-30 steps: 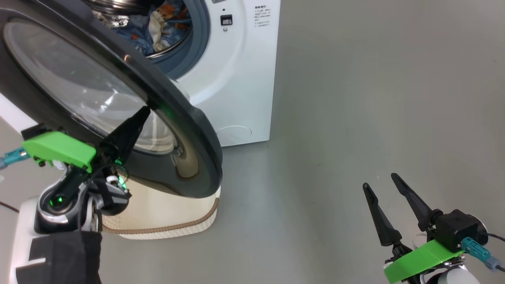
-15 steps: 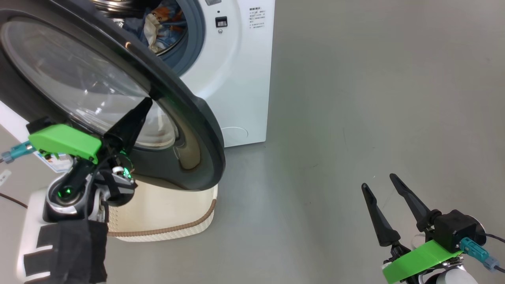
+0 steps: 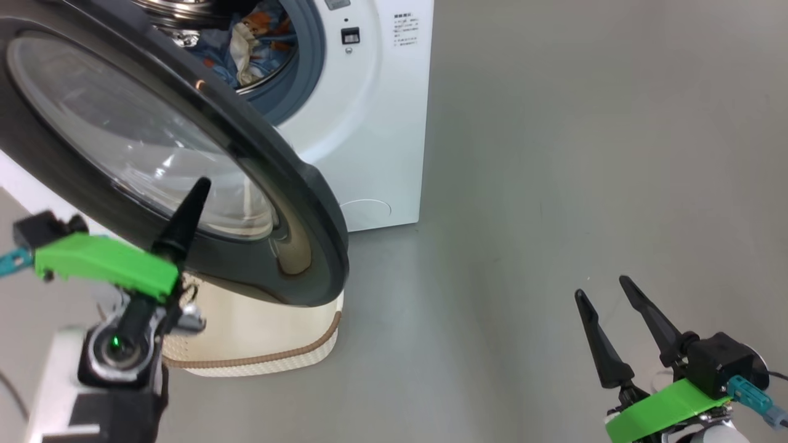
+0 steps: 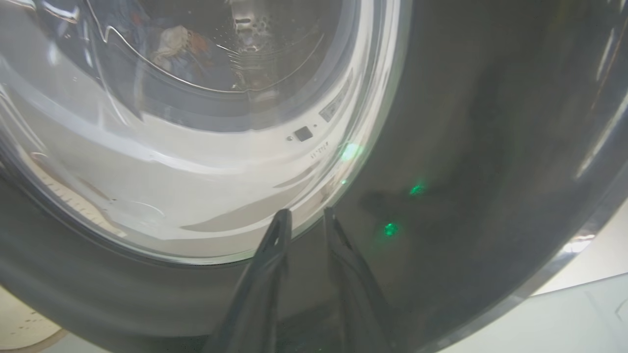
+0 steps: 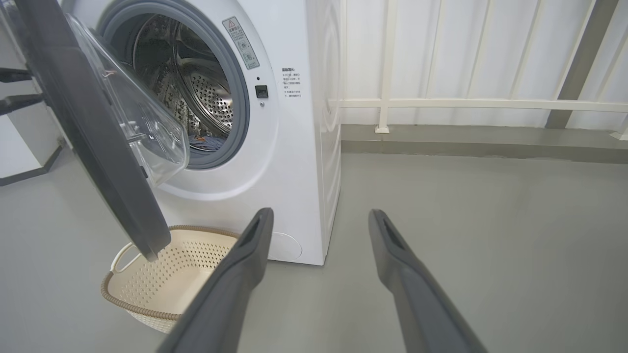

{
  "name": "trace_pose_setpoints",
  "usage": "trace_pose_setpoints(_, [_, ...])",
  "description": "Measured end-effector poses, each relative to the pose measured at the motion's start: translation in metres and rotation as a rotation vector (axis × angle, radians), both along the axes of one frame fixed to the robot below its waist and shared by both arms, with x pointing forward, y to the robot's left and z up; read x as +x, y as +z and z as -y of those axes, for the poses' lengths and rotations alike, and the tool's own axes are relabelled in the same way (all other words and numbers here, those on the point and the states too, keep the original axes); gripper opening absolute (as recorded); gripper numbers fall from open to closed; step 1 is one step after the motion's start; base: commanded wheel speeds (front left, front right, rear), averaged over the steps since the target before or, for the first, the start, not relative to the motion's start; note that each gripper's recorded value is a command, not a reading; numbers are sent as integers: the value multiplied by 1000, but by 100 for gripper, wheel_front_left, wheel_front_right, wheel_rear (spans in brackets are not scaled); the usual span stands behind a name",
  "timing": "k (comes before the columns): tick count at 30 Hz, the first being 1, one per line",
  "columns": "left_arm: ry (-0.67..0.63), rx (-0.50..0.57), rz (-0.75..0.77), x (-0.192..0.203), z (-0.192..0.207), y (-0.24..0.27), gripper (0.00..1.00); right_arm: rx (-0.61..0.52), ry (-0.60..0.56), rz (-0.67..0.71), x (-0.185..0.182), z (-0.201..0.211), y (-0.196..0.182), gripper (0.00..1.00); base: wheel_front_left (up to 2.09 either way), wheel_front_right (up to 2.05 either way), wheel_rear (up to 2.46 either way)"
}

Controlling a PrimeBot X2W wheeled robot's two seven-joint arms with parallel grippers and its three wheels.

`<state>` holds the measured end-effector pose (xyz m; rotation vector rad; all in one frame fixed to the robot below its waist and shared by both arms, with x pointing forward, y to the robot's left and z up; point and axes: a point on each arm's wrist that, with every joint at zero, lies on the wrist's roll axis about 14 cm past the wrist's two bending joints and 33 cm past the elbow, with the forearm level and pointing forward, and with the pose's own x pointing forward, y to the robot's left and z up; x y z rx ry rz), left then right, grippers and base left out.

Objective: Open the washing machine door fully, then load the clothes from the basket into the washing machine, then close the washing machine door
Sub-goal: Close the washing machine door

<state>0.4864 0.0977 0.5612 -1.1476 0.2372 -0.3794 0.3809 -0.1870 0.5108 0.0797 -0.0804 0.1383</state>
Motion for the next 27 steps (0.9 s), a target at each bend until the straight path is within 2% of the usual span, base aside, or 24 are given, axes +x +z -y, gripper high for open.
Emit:
trace_pose_setpoints(1, [17, 38, 7, -3, -4, -4, 89, 1, -1, -6, -1, 0, -2, 100, 0, 0, 0])
trace_pose_setpoints(2, [29, 74, 16, -6, -8, -8, 100, 1, -1, -10, -2, 0, -3, 100, 0, 0, 0])
trace_pose_setpoints(6, [98, 237, 69, -18, -25, -18, 100, 1, 1, -4, -1, 0, -1, 100, 0, 0, 0])
trace_pose_setpoints(16, [208, 514, 123, -66, -44, -57, 100, -3, 6, 2, -5, -1, 0, 100, 0, 0, 0])
trace_pose_setpoints(20, [270, 586, 131, -86, -52, -74, 100, -9, 17, -3, -6, -4, -1, 100, 0, 0, 0])
trace_pose_setpoints(27, [303, 669, 100, -107, -58, -97, 100, -19, 23, -3, -7, -4, -2, 100, 0, 0, 0])
